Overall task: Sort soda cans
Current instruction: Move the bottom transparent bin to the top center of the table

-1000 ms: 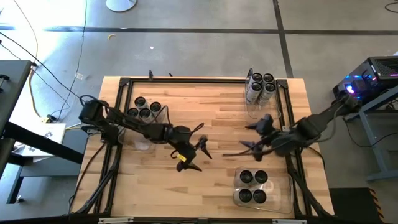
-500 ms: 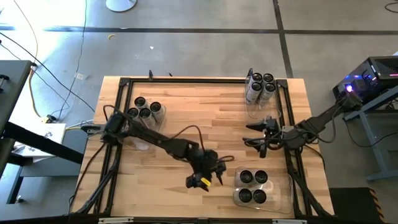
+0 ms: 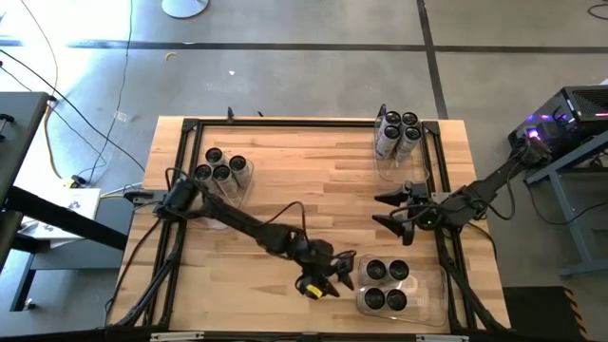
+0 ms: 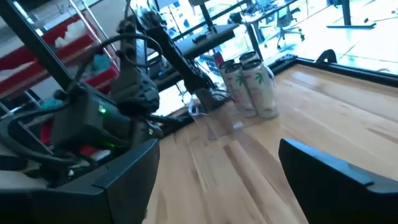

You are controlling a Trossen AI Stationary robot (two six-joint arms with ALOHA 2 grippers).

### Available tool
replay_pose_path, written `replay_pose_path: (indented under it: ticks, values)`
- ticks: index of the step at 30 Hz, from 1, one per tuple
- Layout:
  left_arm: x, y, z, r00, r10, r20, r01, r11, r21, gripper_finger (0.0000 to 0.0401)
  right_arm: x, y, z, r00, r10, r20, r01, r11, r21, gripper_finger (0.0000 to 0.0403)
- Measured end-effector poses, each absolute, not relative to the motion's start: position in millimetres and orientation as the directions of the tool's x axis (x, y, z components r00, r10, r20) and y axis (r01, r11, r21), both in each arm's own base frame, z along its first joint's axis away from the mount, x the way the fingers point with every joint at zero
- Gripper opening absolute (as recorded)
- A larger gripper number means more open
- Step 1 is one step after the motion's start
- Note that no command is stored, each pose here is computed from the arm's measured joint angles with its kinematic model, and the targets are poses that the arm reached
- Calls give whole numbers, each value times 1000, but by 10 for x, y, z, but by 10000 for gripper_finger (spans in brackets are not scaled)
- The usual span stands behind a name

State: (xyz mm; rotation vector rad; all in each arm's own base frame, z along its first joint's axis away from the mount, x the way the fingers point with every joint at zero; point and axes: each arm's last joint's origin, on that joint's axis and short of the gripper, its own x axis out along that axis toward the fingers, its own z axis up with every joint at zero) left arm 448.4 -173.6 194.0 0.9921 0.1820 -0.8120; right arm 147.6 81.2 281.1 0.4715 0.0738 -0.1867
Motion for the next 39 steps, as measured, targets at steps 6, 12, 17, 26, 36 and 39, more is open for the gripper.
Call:
replay_pose_path:
  ticks: [6, 12, 17, 26, 36, 39]
  values:
    - [4586, -1617, 1883, 717, -506, -479, 672, 322, 667, 192, 1472, 831, 2828, 984, -150, -99, 179, 871, 457, 326]
    - [4712, -1587, 1882, 744, -509, -434, 642, 362, 676, 165, 1473, 832, 2831, 984, -152, -95, 179, 869, 461, 326]
    - [4762, -1598, 1797, 745, -505, -436, 644, 375, 666, 164, 1474, 832, 2833, 984, -152, -94, 178, 858, 481, 326]
    - [4804, -1600, 1667, 747, -504, -434, 642, 377, 668, 164, 1475, 834, 2832, 984, -151, -95, 178, 855, 486, 326]
    - [4904, -1636, 1571, 718, -509, -474, 680, 367, 635, 156, 1490, 847, 2821, 984, -148, -100, 178, 839, 514, 326]
    - [4921, -1641, 1613, 704, -512, -492, 695, 357, 624, 142, 1505, 860, 2815, 984, -143, -102, 176, 829, 530, 326]
